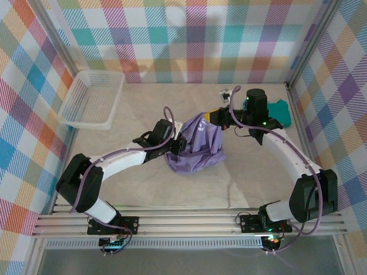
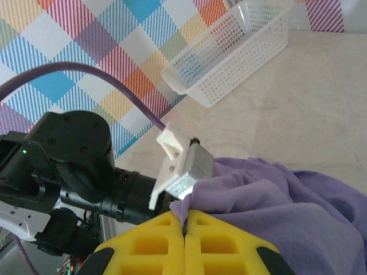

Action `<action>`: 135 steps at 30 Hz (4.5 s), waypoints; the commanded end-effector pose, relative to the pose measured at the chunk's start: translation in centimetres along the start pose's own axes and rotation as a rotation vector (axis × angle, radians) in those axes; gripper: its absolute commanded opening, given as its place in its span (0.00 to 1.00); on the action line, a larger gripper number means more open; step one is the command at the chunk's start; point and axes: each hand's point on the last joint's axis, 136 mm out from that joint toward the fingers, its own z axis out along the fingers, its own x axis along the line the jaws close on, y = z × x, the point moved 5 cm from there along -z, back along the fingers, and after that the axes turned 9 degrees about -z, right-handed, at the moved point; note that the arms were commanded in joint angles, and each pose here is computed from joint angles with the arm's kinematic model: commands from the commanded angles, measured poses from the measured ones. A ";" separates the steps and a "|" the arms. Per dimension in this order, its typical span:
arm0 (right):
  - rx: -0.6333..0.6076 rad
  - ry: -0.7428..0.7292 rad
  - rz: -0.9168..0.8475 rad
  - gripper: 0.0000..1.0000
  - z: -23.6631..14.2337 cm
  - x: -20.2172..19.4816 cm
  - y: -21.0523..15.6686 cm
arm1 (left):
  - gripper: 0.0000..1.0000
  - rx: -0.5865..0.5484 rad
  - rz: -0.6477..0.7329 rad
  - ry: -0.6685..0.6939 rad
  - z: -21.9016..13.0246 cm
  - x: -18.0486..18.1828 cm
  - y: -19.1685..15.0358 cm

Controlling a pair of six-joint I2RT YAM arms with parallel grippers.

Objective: Fold the inside-out t-shirt

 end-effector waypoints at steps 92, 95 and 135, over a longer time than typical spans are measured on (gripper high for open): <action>0.077 0.258 0.177 0.00 5.9 4.7 -0.8 | 0.49 -0.296 -0.464 0.459 -15.0 10.8 5.7; 0.077 0.225 0.216 0.00 6.4 3.8 -0.6 | 0.68 -0.280 -0.434 0.213 -15.6 5.9 2.7; 0.271 -0.396 -0.172 0.60 2.9 4.1 -6.6 | 0.00 -0.024 -0.270 -0.437 -9.9 -3.8 3.3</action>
